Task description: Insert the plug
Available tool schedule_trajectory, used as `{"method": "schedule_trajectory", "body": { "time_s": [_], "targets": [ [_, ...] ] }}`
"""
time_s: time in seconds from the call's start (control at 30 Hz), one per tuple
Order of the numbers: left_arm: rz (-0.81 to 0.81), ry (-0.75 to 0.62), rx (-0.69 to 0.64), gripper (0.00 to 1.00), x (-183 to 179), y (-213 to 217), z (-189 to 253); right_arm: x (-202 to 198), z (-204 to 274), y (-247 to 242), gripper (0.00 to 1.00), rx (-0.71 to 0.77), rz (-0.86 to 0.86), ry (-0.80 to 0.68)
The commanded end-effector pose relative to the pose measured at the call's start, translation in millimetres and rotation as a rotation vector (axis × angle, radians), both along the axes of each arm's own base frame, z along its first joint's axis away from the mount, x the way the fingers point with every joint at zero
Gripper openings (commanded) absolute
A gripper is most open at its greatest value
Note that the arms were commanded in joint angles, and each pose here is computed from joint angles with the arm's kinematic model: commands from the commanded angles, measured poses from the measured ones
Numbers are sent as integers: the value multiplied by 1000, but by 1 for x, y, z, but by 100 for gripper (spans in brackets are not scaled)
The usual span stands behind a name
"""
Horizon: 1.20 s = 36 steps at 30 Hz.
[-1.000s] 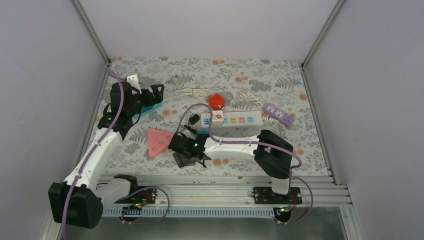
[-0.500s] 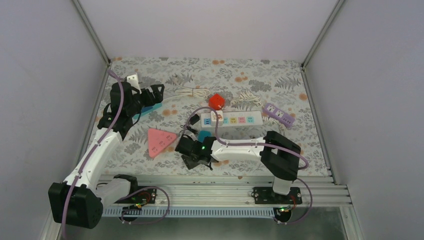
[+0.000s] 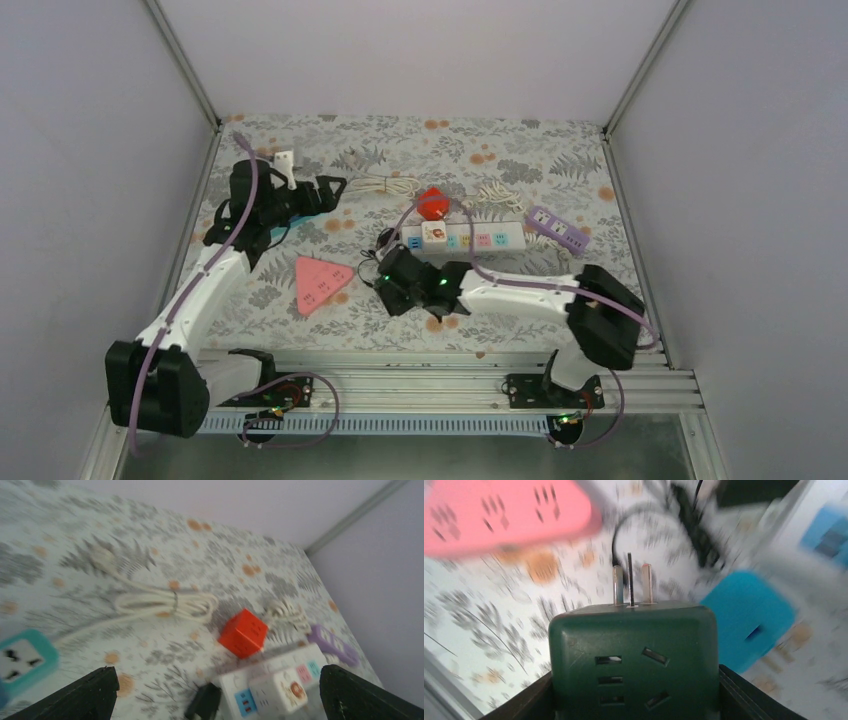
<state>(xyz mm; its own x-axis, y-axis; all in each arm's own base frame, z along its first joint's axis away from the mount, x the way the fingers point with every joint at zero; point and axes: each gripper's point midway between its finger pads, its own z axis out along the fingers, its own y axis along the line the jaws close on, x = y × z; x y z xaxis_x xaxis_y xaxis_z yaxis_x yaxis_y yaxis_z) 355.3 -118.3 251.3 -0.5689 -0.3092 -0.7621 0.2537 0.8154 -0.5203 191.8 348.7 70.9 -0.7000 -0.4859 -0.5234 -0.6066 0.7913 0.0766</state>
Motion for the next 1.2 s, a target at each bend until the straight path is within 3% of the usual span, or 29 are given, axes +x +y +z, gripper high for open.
{"method": "schedule_trajectory", "body": {
  "time_s": [0.0, 0.33, 0.57, 0.8, 0.97, 1.17],
  "targets": [
    [-273, 2, -90, 100, -16, -41, -1, 38, 85, 13, 53, 266, 31, -202],
    [-587, 64, -324, 100, -57, -79, 17, 79, 166, 6, 55, 434, 154, -517],
    [-628, 210, -385, 100, -71, -87, -3, 82, 187, 18, 55, 454, 243, -607],
    [-686, 276, -344, 99, -84, -108, -11, 83, 189, 25, 57, 425, 300, -648],
    [-637, 322, -298, 89, -78, -111, -21, 88, 193, 26, 60, 413, 288, -656],
    [-615, 319, -289, 58, -76, -111, -11, 90, 193, 18, 61, 391, 259, -666]
  ]
}}
